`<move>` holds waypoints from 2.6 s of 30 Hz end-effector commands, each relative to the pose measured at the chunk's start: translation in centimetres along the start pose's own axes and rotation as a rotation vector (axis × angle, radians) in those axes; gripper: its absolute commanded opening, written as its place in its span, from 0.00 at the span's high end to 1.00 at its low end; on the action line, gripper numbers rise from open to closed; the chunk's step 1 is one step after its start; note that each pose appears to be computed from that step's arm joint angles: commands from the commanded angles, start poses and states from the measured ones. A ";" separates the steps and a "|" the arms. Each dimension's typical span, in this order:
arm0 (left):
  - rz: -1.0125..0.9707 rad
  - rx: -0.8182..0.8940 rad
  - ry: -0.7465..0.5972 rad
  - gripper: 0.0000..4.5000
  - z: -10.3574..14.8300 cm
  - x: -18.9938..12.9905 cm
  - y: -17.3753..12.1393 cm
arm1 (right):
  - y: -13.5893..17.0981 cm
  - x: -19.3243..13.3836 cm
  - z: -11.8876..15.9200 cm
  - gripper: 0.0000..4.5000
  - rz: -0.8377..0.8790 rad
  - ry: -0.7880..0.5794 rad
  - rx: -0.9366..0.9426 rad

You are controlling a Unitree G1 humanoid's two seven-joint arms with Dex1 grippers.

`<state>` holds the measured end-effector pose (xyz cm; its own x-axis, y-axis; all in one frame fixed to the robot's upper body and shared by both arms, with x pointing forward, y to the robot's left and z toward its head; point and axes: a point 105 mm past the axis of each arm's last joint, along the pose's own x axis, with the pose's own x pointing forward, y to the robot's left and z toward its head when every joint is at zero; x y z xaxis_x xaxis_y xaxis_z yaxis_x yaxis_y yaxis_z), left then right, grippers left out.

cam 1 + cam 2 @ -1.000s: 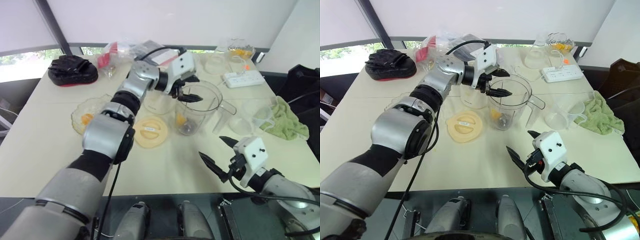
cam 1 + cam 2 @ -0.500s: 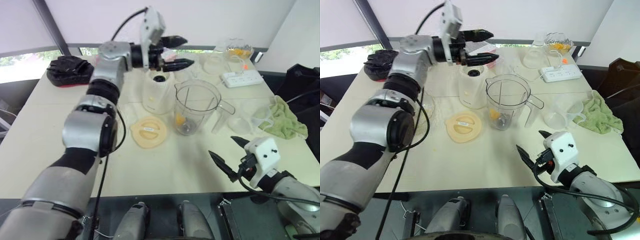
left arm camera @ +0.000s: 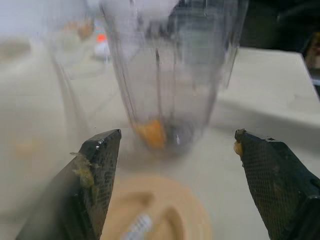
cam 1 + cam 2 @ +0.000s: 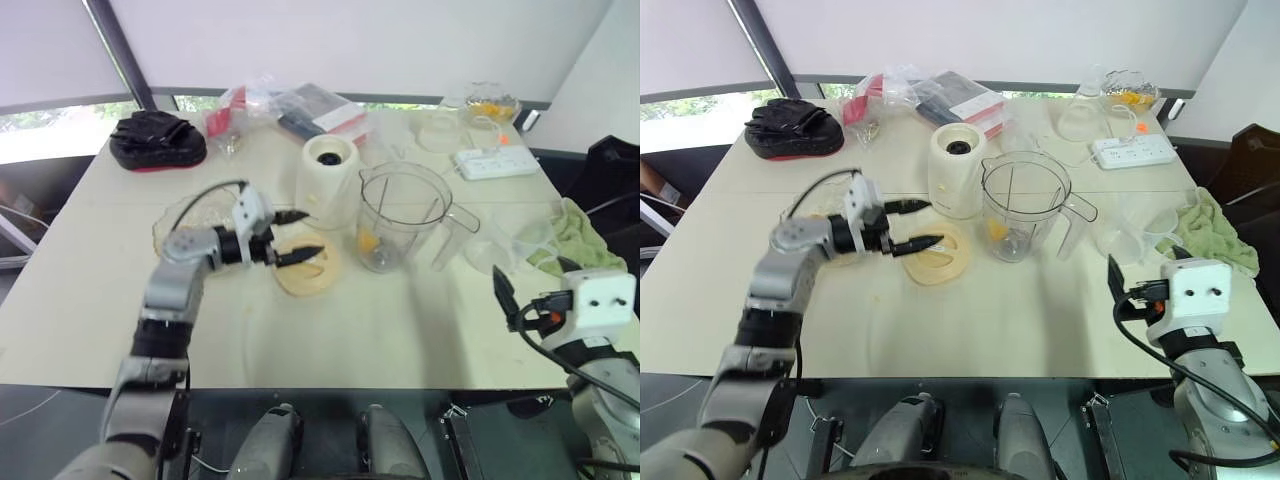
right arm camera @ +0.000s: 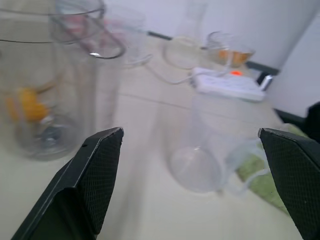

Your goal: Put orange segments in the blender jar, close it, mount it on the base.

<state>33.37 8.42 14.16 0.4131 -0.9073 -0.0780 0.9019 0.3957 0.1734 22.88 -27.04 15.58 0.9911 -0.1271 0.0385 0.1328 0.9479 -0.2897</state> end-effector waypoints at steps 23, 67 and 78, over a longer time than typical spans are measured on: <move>0.030 0.032 -0.031 0.16 0.7 0.0 -5.3 | -6.3 5.5 -7.1 0.00 -0.403 0.145 0.207; 0.081 0.060 -0.017 0.14 0.8 -0.1 -5.1 | -6.8 11.5 -8.1 0.57 -0.443 0.135 0.277; 0.087 0.070 -0.013 0.14 0.8 -0.2 -4.8 | -6.2 11.8 -7.7 0.99 -0.420 0.109 0.286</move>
<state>29.02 6.73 12.76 0.4938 -0.8644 -0.0947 0.8586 0.4674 0.2105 34.14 -36.28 10.17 0.8558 -0.5169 -0.0192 0.5172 0.8558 0.0132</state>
